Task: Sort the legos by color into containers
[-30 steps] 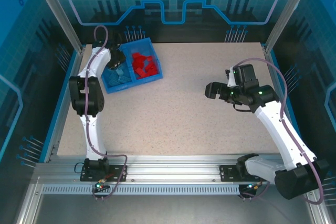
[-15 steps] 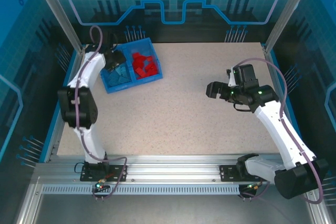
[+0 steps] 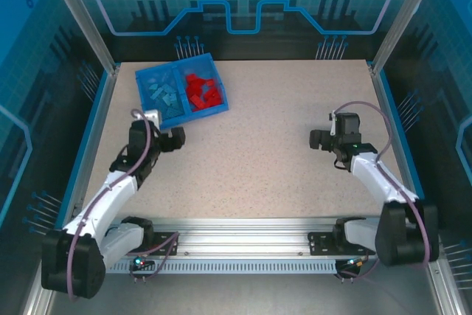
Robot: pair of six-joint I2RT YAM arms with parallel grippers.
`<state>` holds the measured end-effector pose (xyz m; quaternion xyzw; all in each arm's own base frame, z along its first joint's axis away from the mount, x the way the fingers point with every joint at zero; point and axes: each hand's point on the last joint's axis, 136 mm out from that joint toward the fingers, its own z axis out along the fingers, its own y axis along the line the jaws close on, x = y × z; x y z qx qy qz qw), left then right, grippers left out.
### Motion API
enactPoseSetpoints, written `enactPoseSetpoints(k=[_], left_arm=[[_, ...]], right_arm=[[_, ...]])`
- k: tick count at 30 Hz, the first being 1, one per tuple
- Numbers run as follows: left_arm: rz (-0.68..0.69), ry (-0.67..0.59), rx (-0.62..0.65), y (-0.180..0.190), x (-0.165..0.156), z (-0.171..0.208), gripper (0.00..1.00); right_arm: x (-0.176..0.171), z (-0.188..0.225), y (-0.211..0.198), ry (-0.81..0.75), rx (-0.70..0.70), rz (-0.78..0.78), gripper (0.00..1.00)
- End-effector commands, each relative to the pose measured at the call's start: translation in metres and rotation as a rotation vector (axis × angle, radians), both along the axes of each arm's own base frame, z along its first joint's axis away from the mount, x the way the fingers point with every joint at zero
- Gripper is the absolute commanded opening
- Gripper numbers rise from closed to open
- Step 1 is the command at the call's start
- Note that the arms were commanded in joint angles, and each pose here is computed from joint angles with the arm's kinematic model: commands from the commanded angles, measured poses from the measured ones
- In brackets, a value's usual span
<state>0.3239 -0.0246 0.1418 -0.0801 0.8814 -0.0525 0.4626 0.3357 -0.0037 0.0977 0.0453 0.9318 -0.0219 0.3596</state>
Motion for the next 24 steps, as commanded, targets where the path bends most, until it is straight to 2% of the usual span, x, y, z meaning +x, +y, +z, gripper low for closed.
enactPoseSetpoints(k=[1, 5, 8, 10, 13, 14, 16, 18, 20, 24], left_arm=[[-0.061, -0.162, 0.127, 0.002, 0.016, 0.021, 0.99], [-0.098, -0.103, 0.149, 0.001, 0.022, -0.003, 0.99], [-0.097, -0.117, 0.107, 0.003, 0.029, -0.008, 0.99], [-0.089, -0.136, 0.078, 0.005, 0.034, -0.009, 0.99], [-0.137, -0.148, 0.064, -0.001, 0.04, -0.016, 0.99], [-0.148, -0.142, 0.072, -0.002, 0.044, -0.021, 0.99], [-0.142, -0.157, 0.068, 0.001, 0.052, -0.027, 0.99], [-0.137, -0.191, 0.06, 0.002, 0.064, -0.027, 0.99], [-0.166, -0.173, 0.076, 0.0, 0.074, -0.032, 0.99], [-0.138, -0.161, 0.036, 0.009, 0.077, -0.045, 0.99]], right_arm=[[0.039, 0.003, 0.0, -0.169, -0.03, 0.06, 1.0], [0.074, 0.004, -0.002, -0.286, -0.027, 0.044, 1.0], [0.085, -0.006, 0.018, -0.25, -0.052, 0.138, 0.99], [0.074, 0.0, 0.037, -0.338, -0.069, 0.23, 1.0], [0.06, 0.001, 0.025, -0.501, -0.012, 0.199, 1.0], [0.059, -0.003, 0.019, -0.442, -0.028, 0.159, 1.0], [0.061, -0.001, 0.024, -0.455, -0.089, 0.155, 1.0], [0.061, -0.002, 0.025, -0.45, -0.081, 0.16, 1.0], [0.061, -0.003, 0.028, -0.435, -0.068, 0.188, 1.0], [0.062, -0.003, 0.03, -0.433, -0.058, 0.201, 1.0]])
